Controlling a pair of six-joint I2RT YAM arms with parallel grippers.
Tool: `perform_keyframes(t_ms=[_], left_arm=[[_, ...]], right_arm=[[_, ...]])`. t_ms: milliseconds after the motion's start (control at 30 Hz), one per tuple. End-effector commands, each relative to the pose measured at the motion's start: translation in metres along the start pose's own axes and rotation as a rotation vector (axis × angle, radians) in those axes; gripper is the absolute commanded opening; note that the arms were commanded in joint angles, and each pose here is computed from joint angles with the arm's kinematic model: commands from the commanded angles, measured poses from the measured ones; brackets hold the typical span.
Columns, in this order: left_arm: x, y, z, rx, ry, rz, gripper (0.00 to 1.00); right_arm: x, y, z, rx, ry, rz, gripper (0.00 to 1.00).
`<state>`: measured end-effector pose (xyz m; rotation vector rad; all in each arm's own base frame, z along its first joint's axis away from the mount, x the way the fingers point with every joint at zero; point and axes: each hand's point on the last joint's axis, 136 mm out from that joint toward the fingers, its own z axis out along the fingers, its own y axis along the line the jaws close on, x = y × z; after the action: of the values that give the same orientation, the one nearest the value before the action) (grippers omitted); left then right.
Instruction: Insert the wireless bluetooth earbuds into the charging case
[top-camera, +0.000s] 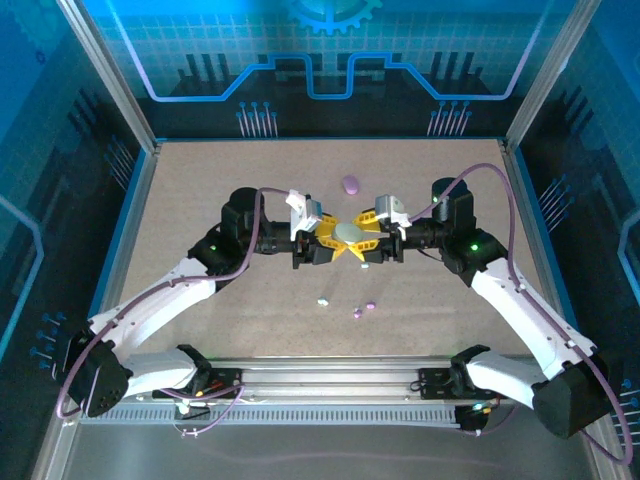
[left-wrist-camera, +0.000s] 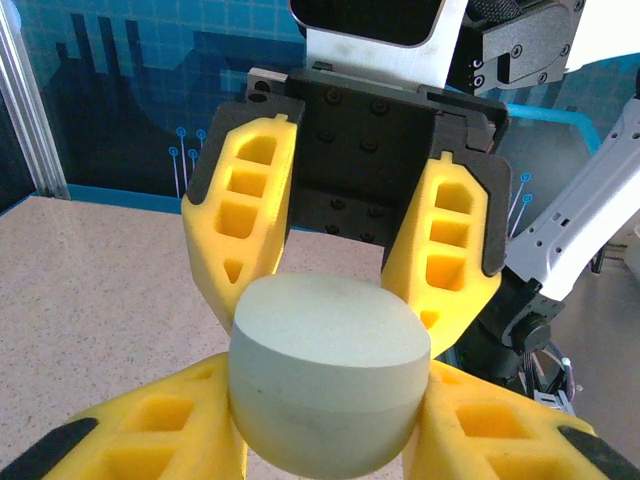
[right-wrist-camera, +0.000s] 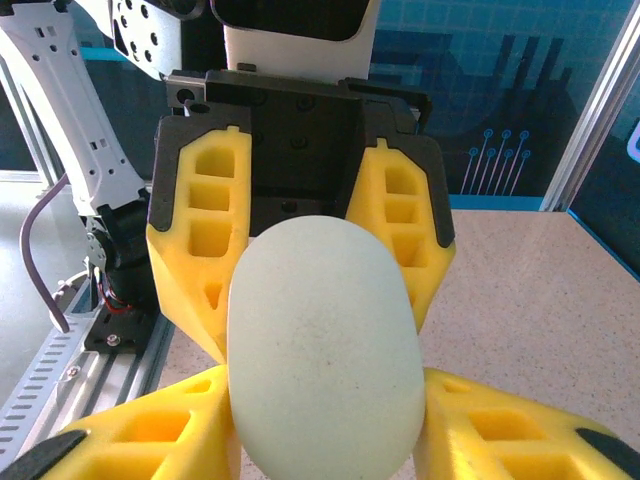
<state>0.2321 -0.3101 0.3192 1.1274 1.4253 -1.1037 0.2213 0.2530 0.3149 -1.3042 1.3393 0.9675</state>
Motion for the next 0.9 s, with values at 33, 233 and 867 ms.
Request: perform_keyframes(t_ms=[33, 233, 867], left_arm=[[-0.0088, -0.003, -0.0007, 0.01, -0.021, 0.041, 0.34], [-0.0078, -0.0019, -0.0002, 0.008, -0.018, 0.042, 0.34], [-0.0056, -0.0062, 0.0046, 0.043, -0.01, 0.034, 0.52]], right_arm=[[-0.0017, -0.0028, -0.0065, 0.023, 0.009, 0.007, 0.47], [-0.0009, -0.0063, -0.0094, 0.048, 0.007, 0.013, 0.5], [-0.0063, -0.0065, -0.0063, 0.012, -0.028, 0.039, 0.3]])
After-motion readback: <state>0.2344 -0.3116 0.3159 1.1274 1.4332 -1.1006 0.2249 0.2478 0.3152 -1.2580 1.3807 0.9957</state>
